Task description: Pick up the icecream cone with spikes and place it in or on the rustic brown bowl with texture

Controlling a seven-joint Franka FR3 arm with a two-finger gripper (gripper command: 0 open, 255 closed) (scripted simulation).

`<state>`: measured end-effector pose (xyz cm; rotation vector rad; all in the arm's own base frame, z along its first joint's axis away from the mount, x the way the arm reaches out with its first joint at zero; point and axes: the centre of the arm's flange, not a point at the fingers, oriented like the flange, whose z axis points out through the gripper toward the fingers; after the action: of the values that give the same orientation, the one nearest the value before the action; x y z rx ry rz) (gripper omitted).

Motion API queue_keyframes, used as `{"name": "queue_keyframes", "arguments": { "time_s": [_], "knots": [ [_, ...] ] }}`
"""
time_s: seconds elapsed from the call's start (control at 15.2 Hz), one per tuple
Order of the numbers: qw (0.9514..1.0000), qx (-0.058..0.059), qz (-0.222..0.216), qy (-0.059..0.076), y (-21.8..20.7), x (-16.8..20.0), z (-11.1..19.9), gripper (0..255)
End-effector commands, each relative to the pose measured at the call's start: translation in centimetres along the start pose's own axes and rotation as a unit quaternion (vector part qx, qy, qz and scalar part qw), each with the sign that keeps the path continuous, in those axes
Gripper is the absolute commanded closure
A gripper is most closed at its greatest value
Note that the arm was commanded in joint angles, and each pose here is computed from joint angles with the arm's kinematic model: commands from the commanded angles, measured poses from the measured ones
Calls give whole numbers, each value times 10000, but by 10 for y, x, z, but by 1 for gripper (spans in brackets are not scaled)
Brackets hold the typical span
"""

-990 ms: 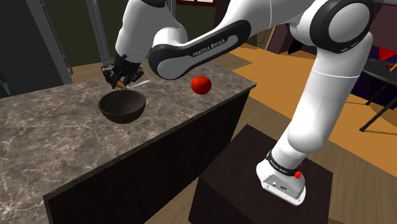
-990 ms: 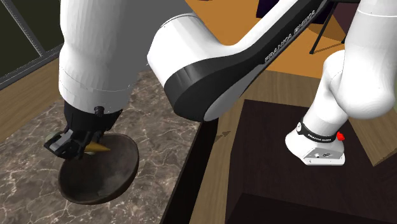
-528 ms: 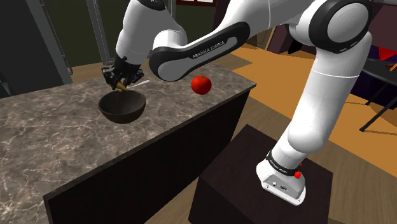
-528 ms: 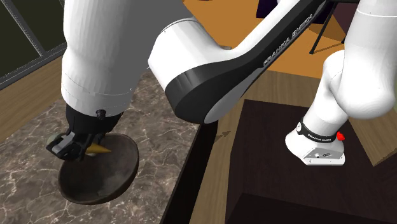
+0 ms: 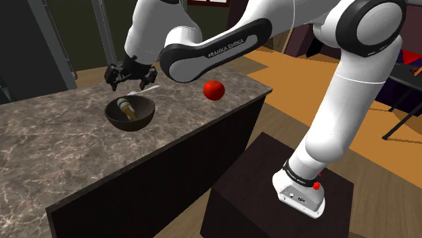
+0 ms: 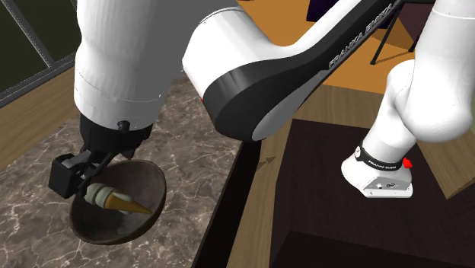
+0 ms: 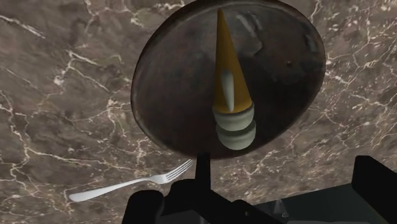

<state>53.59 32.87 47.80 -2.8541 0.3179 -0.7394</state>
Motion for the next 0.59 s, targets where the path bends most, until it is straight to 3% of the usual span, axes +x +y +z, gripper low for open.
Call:
{"name": "queue_keyframes", "arguments": {
  "time_s": [0.0, 0.53],
  "knots": [
    [10000, 4, 3, -1, -1, 0, -23, 0],
    [10000, 4, 3, -1, -1, 0, -34, 0]
  ]
}}
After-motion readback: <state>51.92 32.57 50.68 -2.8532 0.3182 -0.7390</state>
